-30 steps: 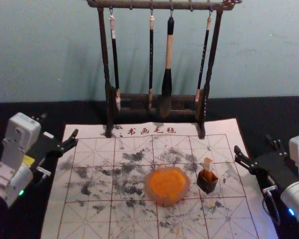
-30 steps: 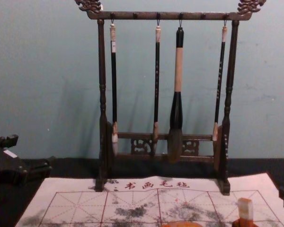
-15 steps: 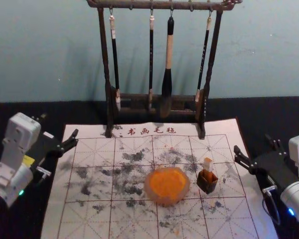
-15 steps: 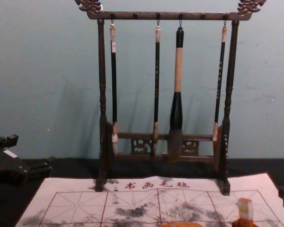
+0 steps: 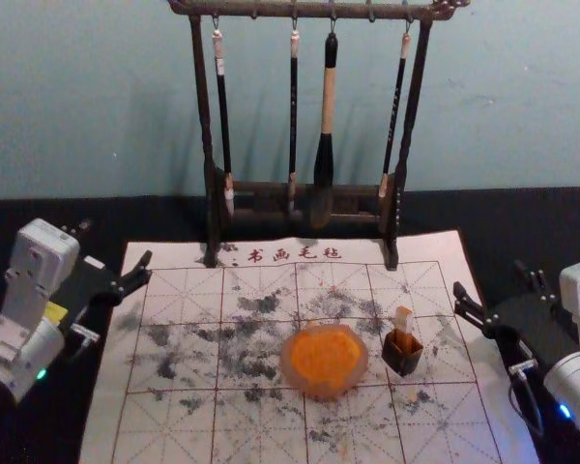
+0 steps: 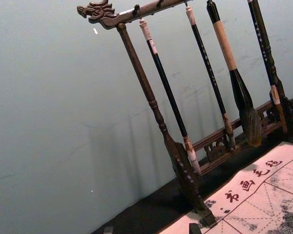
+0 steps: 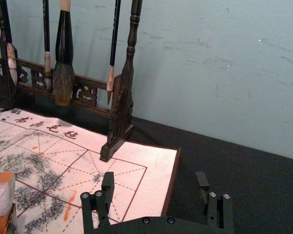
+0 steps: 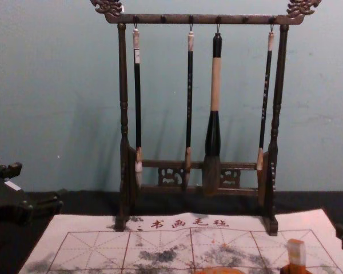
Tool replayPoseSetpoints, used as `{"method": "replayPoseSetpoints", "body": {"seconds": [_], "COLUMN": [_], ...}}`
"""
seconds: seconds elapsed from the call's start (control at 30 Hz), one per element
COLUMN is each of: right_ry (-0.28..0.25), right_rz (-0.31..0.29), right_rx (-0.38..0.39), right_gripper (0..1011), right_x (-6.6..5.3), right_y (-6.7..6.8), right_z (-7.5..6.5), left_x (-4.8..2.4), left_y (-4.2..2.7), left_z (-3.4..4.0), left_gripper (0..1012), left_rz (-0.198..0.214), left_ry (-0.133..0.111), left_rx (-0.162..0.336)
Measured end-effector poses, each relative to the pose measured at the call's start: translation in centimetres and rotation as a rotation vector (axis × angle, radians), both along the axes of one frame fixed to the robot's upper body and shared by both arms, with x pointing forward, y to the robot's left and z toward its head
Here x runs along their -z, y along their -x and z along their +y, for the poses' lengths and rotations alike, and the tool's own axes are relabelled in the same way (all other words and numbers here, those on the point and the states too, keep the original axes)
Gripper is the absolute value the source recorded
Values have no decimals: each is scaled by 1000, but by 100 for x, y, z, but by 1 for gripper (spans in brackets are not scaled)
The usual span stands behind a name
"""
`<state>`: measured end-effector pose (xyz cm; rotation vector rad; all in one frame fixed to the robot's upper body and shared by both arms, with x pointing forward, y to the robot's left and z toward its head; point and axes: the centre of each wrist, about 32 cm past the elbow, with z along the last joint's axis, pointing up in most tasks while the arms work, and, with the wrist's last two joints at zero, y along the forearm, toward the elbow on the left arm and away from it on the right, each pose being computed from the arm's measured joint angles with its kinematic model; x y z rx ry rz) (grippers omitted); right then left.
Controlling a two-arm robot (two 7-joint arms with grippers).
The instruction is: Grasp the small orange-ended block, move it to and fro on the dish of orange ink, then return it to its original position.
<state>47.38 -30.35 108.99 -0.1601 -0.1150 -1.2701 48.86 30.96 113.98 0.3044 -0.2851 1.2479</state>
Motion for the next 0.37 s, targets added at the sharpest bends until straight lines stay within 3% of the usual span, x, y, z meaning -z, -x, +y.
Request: {"method": "replayPoseSetpoints", "body": {"seconds": [0.37], "right_ry": [0], "right_rz": [-1], "right_rx": [0], "right_gripper": [1002], "right_x": [-1], "right_y": [0], "right_z": [-1], "left_x": [0], "left_y": [0], "left_z": [0], "left_gripper": [1001], "left_rz": [0], "left_ry": [0], "left_rx": [0]}}
